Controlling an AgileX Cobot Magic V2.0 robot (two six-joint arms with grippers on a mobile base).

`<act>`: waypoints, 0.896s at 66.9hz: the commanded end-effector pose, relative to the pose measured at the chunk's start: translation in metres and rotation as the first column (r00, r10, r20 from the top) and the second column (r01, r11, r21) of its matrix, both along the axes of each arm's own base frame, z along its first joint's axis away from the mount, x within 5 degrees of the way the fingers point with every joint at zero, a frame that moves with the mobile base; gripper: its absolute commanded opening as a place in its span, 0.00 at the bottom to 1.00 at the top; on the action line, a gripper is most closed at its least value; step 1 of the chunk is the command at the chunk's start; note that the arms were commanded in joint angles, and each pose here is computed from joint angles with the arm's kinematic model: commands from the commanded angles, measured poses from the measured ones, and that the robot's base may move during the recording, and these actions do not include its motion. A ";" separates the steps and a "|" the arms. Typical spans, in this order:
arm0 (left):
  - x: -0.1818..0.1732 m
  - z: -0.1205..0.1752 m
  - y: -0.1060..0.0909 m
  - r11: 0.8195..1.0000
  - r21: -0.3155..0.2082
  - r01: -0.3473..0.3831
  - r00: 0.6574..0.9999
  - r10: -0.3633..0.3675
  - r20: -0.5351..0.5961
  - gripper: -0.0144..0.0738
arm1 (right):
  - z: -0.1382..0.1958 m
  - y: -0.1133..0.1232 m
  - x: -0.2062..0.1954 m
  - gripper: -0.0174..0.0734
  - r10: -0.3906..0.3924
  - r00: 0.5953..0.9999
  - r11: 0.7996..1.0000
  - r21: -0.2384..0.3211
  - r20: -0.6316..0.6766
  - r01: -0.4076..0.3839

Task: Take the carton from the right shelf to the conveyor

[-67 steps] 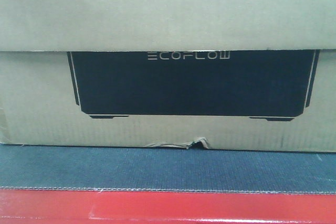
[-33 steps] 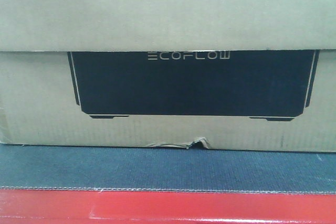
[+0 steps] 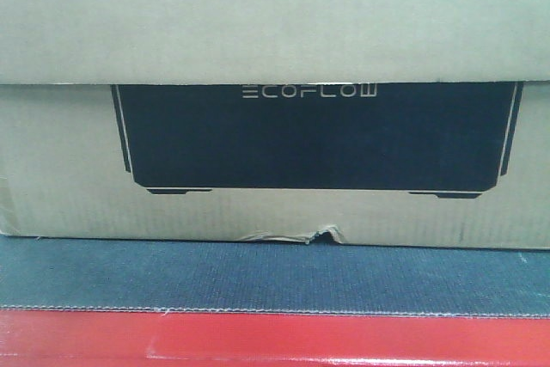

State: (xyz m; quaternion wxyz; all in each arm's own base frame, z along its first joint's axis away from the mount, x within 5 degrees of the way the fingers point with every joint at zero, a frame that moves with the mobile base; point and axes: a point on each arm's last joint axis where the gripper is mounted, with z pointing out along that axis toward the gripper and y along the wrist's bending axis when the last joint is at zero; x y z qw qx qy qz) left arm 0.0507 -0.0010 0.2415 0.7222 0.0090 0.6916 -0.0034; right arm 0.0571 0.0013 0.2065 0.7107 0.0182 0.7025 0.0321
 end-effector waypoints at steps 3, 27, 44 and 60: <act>0.002 -0.019 0.000 1.000 -0.005 -0.003 0.999 0.003 -0.035 0.16 | 0.003 -0.001 -0.001 0.12 -0.008 0.999 1.000 -0.012 0.031 0.008; 0.006 -0.031 0.000 0.999 -0.038 -0.003 1.000 0.003 0.009 0.16 | 0.003 -0.001 -0.001 0.12 -0.008 0.999 1.000 -0.012 0.031 0.008; 0.006 -0.032 0.000 1.000 -0.031 -0.004 1.000 0.004 0.008 0.16 | 0.003 -0.001 -0.001 0.12 -0.008 0.999 1.000 -0.012 0.031 0.008; 0.006 -0.032 0.000 1.000 -0.031 -0.004 1.000 0.004 0.008 0.16 | 0.003 -0.001 -0.001 0.12 -0.008 0.999 1.000 -0.012 0.031 0.008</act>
